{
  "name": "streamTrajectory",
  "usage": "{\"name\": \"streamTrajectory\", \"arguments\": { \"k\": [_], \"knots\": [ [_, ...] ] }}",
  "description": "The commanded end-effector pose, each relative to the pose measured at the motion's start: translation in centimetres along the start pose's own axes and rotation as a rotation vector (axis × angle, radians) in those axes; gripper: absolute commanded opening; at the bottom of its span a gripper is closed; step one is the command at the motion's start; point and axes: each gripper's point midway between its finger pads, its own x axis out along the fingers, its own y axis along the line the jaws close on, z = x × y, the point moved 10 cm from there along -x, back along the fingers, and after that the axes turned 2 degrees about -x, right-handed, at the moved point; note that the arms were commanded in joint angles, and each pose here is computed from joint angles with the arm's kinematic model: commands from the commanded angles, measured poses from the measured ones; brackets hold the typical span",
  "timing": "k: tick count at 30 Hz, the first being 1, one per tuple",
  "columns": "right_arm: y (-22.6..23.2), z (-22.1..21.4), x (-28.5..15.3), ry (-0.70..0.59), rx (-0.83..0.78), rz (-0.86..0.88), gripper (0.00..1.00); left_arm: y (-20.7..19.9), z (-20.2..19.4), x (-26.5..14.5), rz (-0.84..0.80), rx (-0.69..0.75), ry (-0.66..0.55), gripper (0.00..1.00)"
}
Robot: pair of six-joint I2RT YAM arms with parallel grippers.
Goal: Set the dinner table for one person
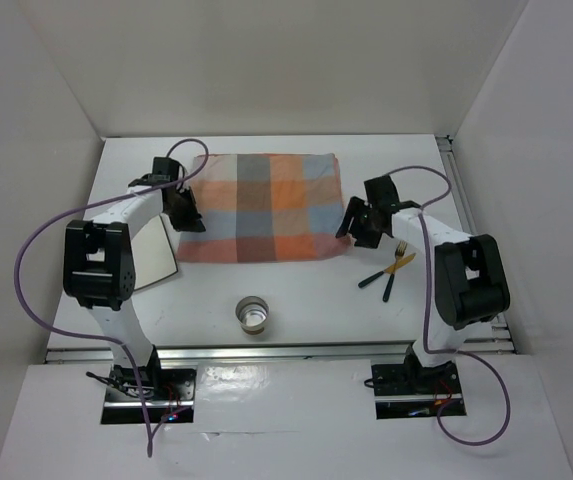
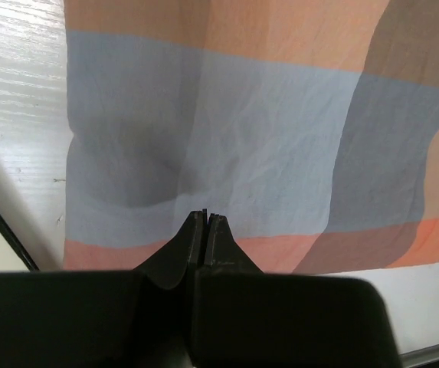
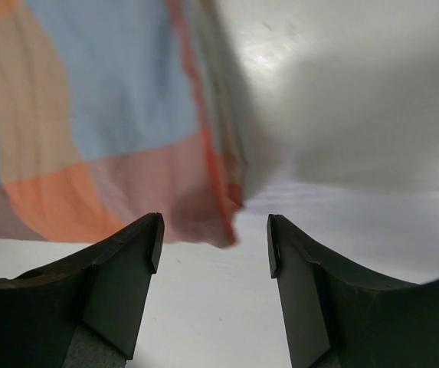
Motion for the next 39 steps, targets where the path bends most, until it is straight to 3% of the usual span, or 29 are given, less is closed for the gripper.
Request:
{"name": "streamTrajectory", "arguments": {
  "k": [1, 4, 9, 10, 12, 14, 20, 28, 39],
  "knots": [
    [-0.5, -0.3, -1.3, 0.015, 0.115, 0.129, 0.68, -0.1, 0.1, 0.2, 0.01, 0.014, -0.01, 0.0],
    [-1.4, -0.5, -0.1, 0.05, 0.179, 0.119, 0.68, 0.4, -0.2, 1.4, 0.039, -0.002, 0.016, 0.0],
    [-1.4, -0.7, 0.8, 0.039, 0.205, 0.14, 0.57, 0.9, -0.4, 2.7, 0.077, -0.025, 0.027, 0.0],
    [-1.3, -0.7, 0.8, 0.037, 0.202, 0.159, 0.5, 1.0, -0.5, 3.0, 0.082, -0.027, 0.036, 0.0],
    [-1.1, -0.6, 0.8, 0.036, 0.198, 0.178, 0.19, 1.0, -0.5, 3.0, 0.082, -0.027, 0.037, 0.0],
    [-1.0, -0.1, 0.5, 0.012, 0.186, 0.168, 0.0, 1.0, -0.5, 3.1, 0.086, -0.028, 0.045, 0.0],
    [-1.4, 1.1, -1.8, -0.073, 0.14, 0.144, 0.0, 0.8, -0.9, 2.4, 0.091, -0.019, 0.042, 0.0],
    [-3.7, -2.7, -3.2, -0.043, 0.134, 0.049, 0.0, 1.8, -4.9, 2.4, 0.122, -0.047, 0.128, 0.0],
    [-5.2, -5.8, -4.7, -0.018, 0.141, 0.018, 0.0, 1.4, -5.6, 0.4, 0.128, -0.022, 0.083, 0.0]
  ]
}}
